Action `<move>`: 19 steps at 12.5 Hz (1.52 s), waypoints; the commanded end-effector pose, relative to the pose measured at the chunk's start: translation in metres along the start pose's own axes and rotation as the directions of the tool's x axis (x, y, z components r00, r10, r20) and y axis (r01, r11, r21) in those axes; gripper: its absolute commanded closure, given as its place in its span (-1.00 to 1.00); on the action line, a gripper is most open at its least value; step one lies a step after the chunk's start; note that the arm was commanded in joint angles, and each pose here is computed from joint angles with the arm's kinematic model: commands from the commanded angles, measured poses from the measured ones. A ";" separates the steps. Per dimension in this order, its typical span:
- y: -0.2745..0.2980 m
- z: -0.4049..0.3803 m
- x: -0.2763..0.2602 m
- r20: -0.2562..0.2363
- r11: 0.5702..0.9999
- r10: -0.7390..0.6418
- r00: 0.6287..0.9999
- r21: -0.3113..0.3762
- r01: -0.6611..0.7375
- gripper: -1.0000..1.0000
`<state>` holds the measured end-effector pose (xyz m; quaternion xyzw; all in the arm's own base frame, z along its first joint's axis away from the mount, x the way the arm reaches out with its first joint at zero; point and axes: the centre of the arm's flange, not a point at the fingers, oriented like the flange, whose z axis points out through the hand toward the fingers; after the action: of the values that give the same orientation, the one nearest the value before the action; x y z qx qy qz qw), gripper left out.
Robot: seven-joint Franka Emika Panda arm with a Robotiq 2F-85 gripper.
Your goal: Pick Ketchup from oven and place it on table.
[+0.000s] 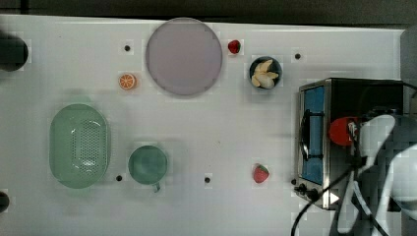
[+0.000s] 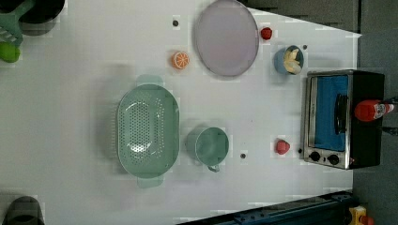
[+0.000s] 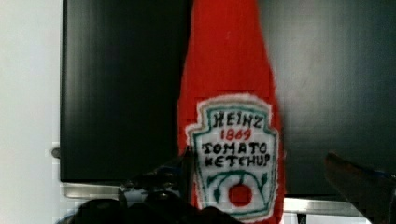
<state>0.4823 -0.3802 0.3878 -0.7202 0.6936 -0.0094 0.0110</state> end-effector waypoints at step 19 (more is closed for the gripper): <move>-0.058 -0.084 -0.023 -0.097 0.984 -0.164 0.982 0.058 0.170 -0.27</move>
<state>0.5175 -0.3797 0.4180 -0.7403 0.6719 -0.0226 -0.0057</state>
